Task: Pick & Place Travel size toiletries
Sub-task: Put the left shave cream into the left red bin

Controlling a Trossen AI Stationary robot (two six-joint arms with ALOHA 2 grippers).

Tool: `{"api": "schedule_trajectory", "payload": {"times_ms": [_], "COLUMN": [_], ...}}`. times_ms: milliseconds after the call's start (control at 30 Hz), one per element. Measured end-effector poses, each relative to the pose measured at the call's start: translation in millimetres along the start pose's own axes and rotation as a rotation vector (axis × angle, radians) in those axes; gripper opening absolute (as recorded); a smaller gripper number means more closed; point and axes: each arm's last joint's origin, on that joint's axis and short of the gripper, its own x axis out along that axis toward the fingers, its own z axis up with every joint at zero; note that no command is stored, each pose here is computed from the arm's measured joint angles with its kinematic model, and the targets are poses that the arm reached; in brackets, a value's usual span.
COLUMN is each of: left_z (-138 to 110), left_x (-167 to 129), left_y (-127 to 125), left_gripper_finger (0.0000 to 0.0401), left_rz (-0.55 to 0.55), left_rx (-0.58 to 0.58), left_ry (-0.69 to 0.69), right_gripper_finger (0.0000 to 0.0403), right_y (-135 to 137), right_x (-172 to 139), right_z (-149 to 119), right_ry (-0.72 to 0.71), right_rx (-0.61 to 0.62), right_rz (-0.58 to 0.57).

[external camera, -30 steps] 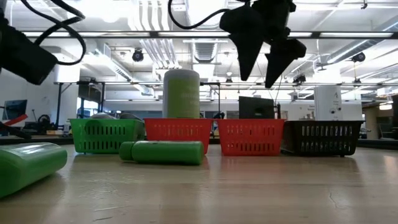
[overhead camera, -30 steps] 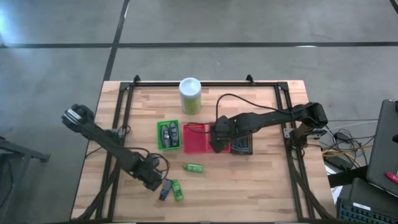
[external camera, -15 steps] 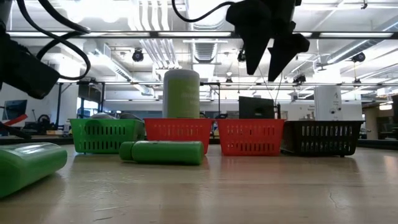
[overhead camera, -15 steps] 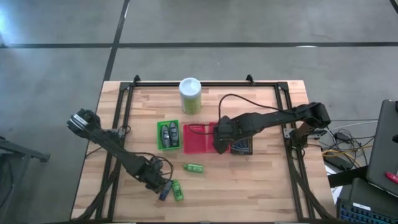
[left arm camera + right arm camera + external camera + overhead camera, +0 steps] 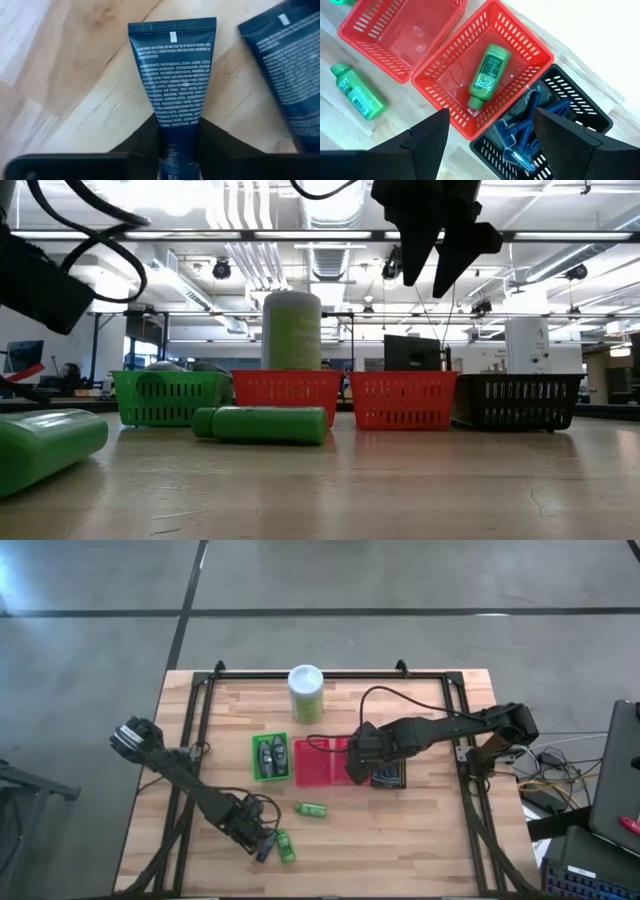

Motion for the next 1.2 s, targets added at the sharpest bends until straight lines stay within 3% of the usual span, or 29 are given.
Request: {"api": "schedule_trajectory", "payload": {"times_ms": [200, 367, 667, 900, 1100, 1200], "left_z": [2, 3, 22, 76, 133, 157], "left_x": [-21, -53, -128, -156, -144, -133], "left_y": [0, 13, 39, 57, 71, 71], "left_gripper_finger": [0.0046, 0.0041, 0.0052, 0.0052, 0.0058, 0.0064], "left_rz": [-0.036, -0.103, -0.430, -0.506, -0.452, -0.488], "left_rx": [0.014, -0.038, -0.147, -0.209, -0.284, -0.318], "left_ry": [-0.093, -0.189, -0.594, -0.829, -0.823, -0.780], "right_gripper_finger": [0.0265, 0.0254, 0.0242, 0.0259, 0.0271, 0.0274], "right_y": [-2, -2, -6, -20, -31, -34], "right_x": [-1, -1, -10, -30, -44, -48], "right_z": [-1, -1, -1, -2, -3, -4], "right_ry": [0.009, 0.009, -0.004, -0.077, -0.126, -0.144], "right_rx": [-0.007, -0.009, -0.002, 0.057, 0.108, 0.127], "right_rz": [-0.013, -0.014, 0.002, -0.020, -0.029, -0.029]}}
